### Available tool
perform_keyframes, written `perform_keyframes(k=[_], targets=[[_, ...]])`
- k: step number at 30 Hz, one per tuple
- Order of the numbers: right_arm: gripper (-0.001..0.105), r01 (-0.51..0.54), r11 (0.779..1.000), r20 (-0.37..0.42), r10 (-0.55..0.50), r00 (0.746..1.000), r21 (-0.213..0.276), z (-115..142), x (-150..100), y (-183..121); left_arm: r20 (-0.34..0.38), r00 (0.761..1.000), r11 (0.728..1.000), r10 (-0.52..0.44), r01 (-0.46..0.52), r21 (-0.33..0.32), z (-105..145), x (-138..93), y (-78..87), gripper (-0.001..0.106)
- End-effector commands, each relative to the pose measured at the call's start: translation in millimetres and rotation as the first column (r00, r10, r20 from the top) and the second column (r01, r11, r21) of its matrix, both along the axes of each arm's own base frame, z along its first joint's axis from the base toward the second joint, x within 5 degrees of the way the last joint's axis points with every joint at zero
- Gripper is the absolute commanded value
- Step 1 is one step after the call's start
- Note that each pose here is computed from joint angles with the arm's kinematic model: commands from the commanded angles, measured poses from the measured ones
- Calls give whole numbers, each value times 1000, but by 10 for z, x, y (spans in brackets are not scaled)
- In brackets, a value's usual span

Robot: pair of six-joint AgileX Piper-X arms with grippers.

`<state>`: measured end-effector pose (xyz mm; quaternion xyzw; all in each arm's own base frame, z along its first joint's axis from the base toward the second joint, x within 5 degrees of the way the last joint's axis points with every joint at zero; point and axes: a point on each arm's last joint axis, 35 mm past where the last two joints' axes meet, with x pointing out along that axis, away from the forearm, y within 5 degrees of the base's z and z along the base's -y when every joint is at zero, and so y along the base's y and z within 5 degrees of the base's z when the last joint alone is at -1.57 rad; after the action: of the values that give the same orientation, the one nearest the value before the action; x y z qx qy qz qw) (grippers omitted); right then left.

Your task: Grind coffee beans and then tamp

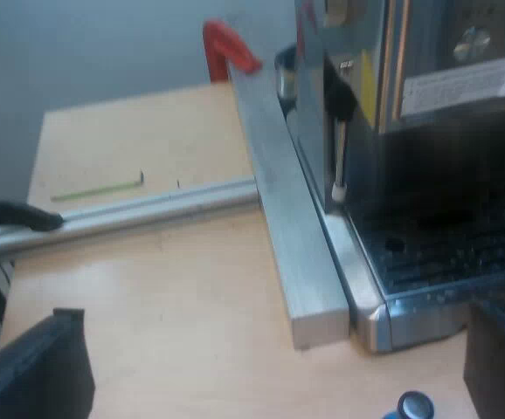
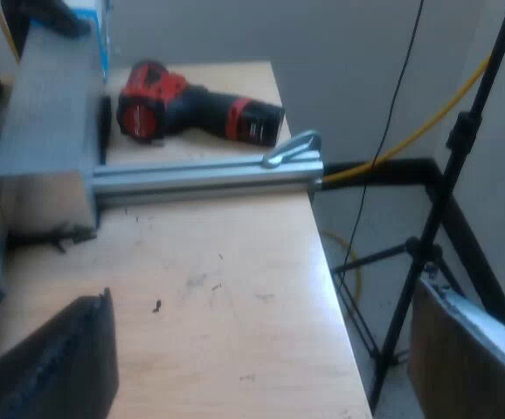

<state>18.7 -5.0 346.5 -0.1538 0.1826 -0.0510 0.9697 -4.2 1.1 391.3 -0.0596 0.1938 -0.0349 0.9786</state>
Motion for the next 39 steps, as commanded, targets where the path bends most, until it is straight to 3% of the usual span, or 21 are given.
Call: perform_keyframes(k=[1, 3, 6, 11, 16, 21, 26, 30, 39], targets=[[71, 4, 1000, 63, -3, 998, -14, 33, -142, 3, 60, 998, 1000, 14, -14, -3, -21, -232, 34, 87], [71, 2, 1000, 107, -1, 994, -15, 33, -243, 7, 82, 997, 1000, 14, -14, -6, -59, -354, 49, 87], [71, 5, 1000, 112, -7, 994, 14, 33, -243, 7, 106, 994, 1000, 14, -13, -9, -134, -533, 70, 87], [71, -42, 998, 60, 39, 997, 52, 3, -295, 28, 35, 999, 1000, 14, -14, 1, -208, -560, 74, 87], [71, -52, 997, 45, 49, 998, 57, -39, -267, 31, -29, 999, 1000, 17, -17, 9, -257, -620, 78, 87], [71, -57, 997, 26, 55, 998, 60, -91, -234, 32, -8, 1000, 1000, 17, -17, 7, -239, -603, 77, 87], [71, -158, 982, 16, 157, 987, 98, -208, -121, 67, 114, 993, 1000, 18, -17, -12, -185, -414, 54, 87], [71, -202, 971, -21, 206, 978, 126, -354, -32, 84, 152, 988, 1000, 9, -6, -19, -270, -194, 25, 87], [71, -188, 967, -142, 213, 967, 170, -742, 130, 83, 48, 996, 997, -73, 75, -35, -829, 288, -63, 87]])
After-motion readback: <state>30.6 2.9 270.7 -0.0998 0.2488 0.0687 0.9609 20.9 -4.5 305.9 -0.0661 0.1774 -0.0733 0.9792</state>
